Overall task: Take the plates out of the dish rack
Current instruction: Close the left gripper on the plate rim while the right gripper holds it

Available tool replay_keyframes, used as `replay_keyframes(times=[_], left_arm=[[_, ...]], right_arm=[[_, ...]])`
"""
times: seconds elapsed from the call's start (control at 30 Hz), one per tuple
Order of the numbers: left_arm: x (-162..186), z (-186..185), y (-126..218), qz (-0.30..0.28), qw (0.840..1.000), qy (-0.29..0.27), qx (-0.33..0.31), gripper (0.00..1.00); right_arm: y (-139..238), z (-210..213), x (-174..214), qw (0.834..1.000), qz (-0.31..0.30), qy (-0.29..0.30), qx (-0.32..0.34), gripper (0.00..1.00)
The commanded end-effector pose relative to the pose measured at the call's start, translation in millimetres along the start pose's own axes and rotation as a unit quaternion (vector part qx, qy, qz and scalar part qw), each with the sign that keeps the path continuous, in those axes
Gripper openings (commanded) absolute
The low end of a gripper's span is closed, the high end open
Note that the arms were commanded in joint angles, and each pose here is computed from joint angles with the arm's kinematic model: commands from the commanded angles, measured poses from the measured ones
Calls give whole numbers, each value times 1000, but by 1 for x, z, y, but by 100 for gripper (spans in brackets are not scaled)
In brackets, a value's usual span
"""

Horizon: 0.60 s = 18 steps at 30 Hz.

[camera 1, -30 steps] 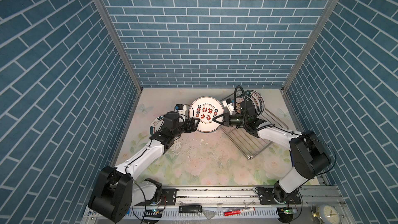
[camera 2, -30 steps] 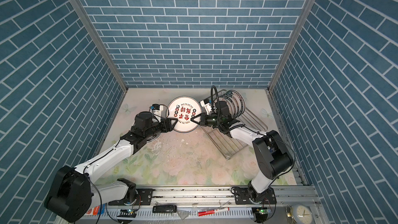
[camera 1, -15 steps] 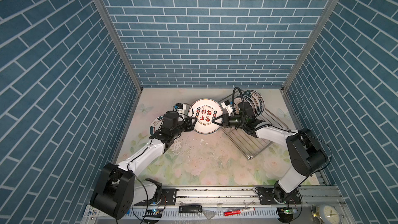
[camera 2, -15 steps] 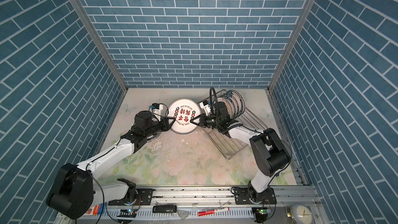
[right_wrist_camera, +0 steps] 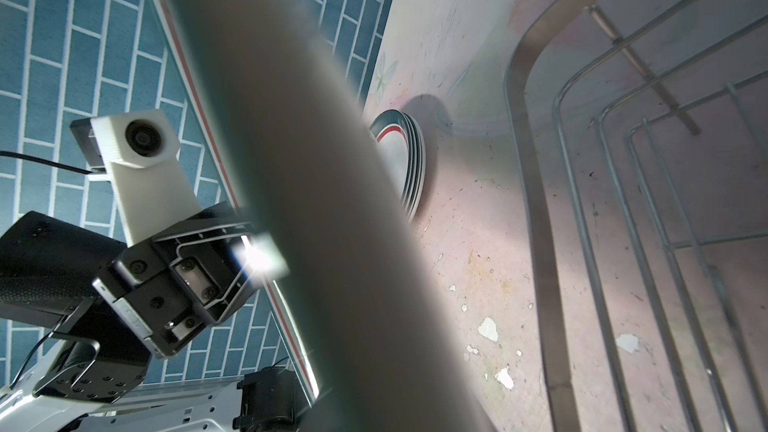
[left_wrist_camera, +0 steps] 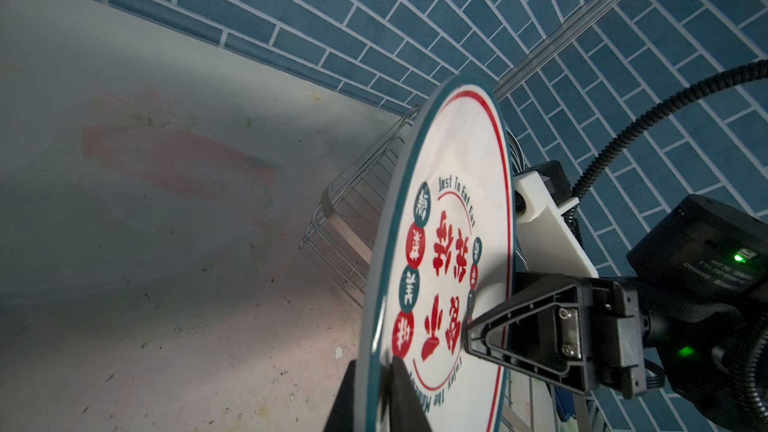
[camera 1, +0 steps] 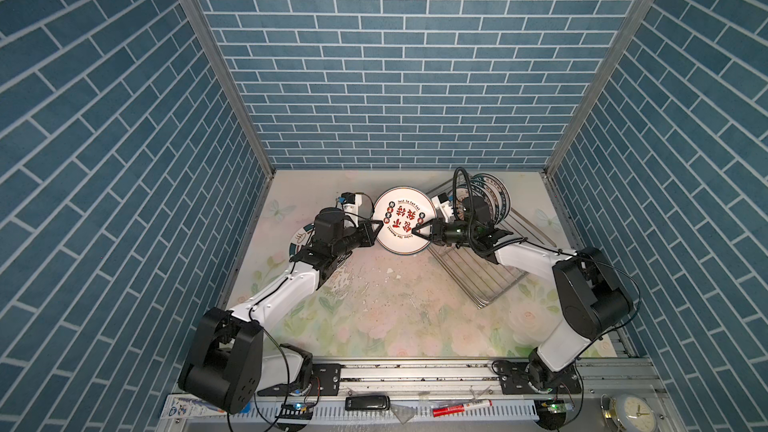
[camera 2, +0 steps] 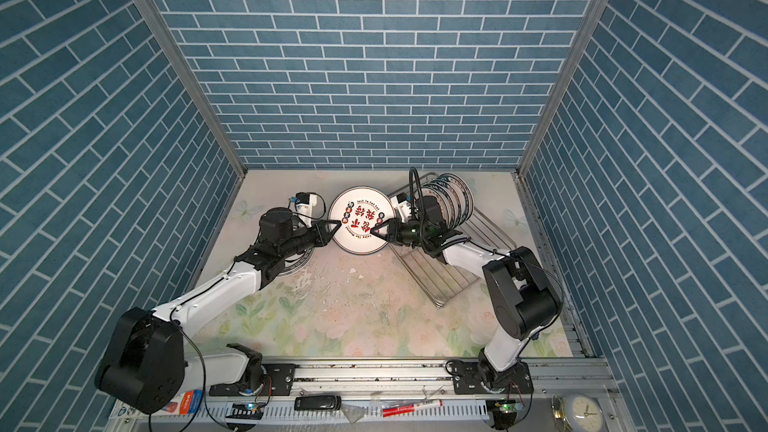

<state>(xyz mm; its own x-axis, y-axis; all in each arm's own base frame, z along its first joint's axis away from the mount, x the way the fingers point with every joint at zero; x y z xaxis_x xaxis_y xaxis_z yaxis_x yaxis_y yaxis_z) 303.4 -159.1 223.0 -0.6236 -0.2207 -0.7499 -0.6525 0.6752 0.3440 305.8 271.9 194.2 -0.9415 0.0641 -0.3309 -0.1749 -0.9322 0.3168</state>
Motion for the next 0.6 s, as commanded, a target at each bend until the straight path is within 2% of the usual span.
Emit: replay_keyframes(times=[0.0, 0.17, 0.57], left_arm=[[7, -4, -7, 23, 999, -22, 14, 0], [6, 0, -4, 16, 1000, -15, -1, 0], [0, 10, 11, -15, 1000, 14, -1, 0]], right_arm=[[2, 52, -8, 994, -3, 89, -68, 42], [5, 50, -9, 994, -12, 91, -61, 49], [14, 45, -12, 994, -31, 93, -45, 58]])
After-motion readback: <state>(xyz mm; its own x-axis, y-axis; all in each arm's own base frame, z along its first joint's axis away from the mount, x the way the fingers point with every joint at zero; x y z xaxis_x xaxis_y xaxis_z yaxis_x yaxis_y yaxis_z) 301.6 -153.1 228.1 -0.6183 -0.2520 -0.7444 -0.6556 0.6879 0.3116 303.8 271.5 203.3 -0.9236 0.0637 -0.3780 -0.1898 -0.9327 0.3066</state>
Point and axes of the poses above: each gripper's point midway between its finger pads, its own y axis back along the fingers, its own z axis along the line the jaws close on, x = y × z, the point moved 7 cm from there along y, back along the fingers, and after that the axes turned 5 degrees about -y, right-handed, at the moved point
